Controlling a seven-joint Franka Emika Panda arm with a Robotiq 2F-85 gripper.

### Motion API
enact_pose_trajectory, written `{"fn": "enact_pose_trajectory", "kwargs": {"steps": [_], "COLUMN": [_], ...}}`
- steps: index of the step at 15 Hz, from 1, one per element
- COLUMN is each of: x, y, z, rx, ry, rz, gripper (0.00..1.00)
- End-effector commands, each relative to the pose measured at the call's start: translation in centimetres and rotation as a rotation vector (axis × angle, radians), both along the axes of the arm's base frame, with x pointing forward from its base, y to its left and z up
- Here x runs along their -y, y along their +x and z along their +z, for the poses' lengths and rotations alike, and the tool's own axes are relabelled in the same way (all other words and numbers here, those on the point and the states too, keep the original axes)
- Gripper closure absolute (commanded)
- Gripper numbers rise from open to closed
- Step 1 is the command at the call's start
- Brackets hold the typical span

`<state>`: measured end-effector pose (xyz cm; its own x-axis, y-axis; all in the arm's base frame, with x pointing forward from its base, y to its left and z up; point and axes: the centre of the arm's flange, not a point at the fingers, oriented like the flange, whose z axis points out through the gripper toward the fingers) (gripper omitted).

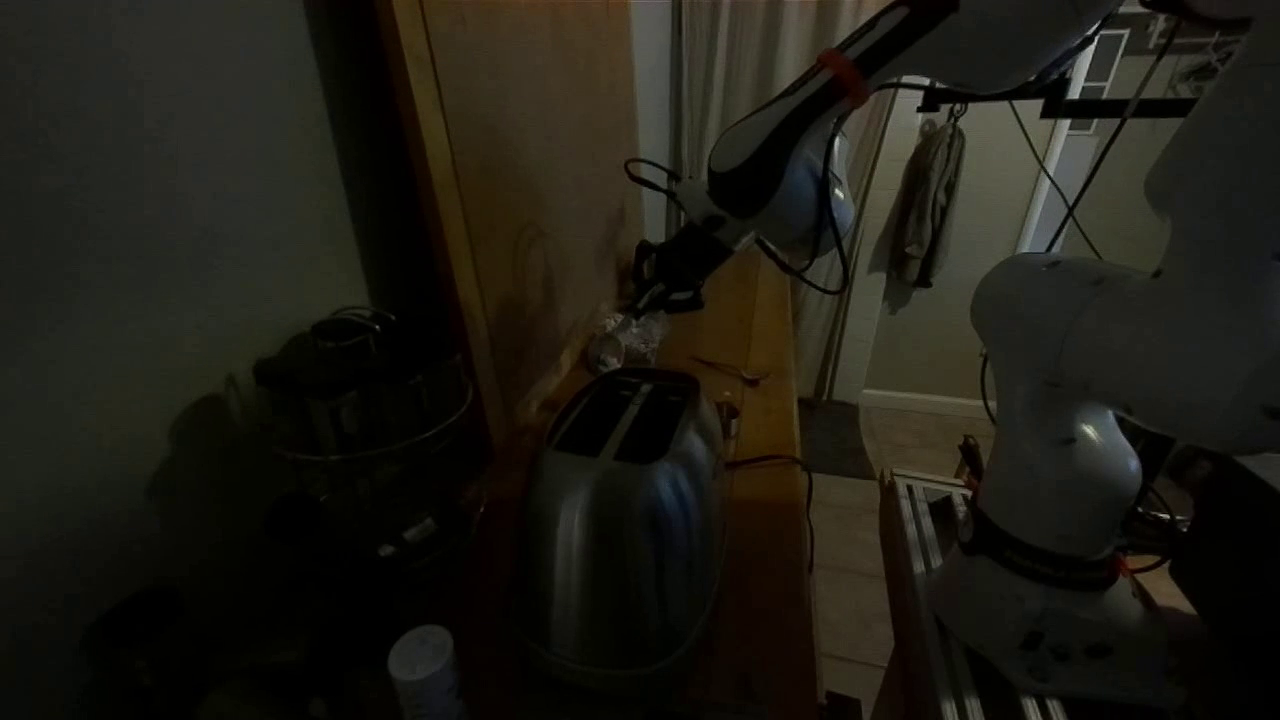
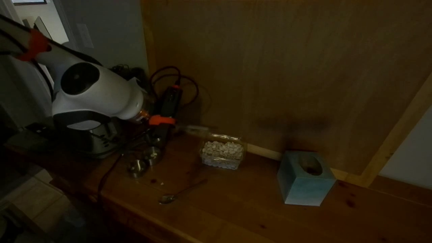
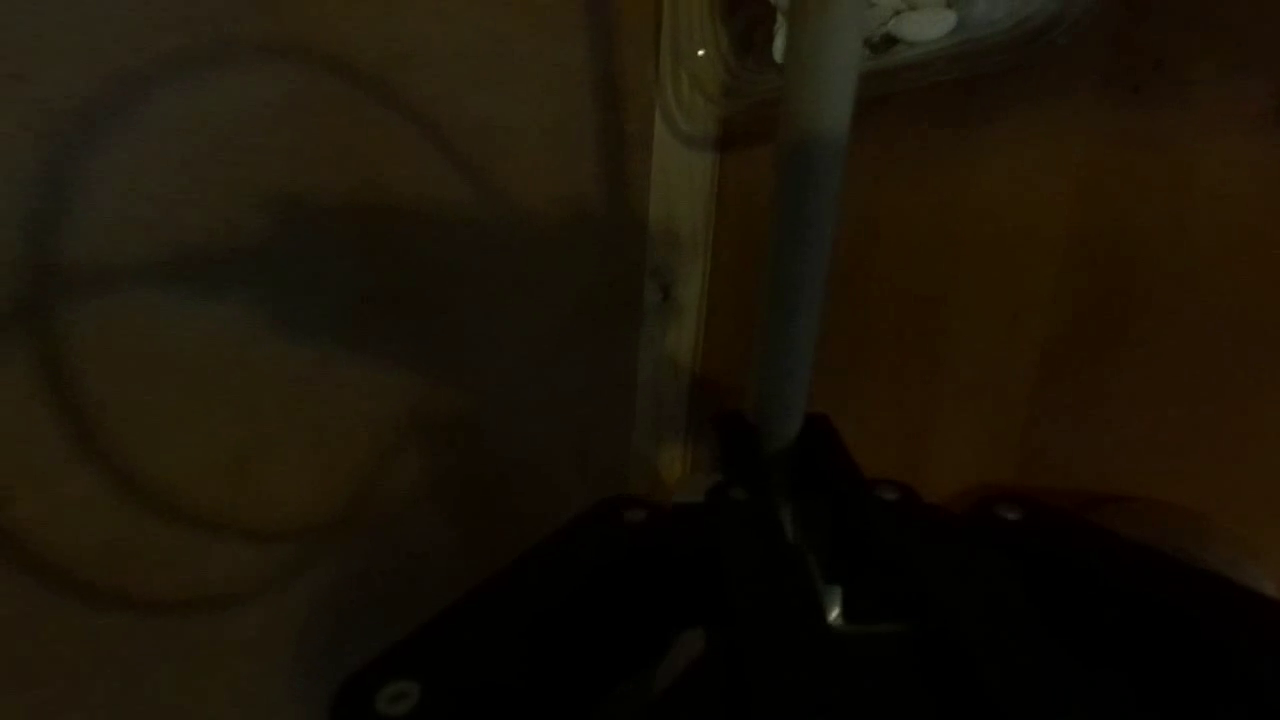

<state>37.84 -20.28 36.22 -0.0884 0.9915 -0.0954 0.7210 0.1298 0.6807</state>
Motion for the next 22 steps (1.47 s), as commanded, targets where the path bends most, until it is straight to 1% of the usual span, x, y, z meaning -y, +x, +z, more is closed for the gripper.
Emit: {"fn": "enact_pose_trajectory", "kwargs": {"steps": [1, 3, 6, 8, 12, 17, 18, 20, 22], "x": [-1.9, -1.9, -1.9, -1.8, -1.9, -2.0, -2.0, -2.0, -1.9], "y": [-4.3, -4.3, -4.1, -4.2, -4.2, -4.3, -4.3, -4.0, -4.2], "z": [-0.6, -0.6, -0.5, -0.7, -1.0, -1.6, -1.8, -1.7, -1.9], "rx": [0.069, 0.106, 0.131, 0.137, 0.124, 0.119, 0.122, 0.153, 0.158], "ry": [-0.002, -0.005, -0.01, -0.017, -0.023, -0.064, -0.075, -0.084, -0.102], "rz": [0.048, 0.052, 0.058, 0.061, 0.083, 0.128, 0.136, 0.132, 0.14], "gripper": [0.96, 0.96, 0.96, 0.96, 0.96, 0.96, 0.96, 0.96, 0.96]}}
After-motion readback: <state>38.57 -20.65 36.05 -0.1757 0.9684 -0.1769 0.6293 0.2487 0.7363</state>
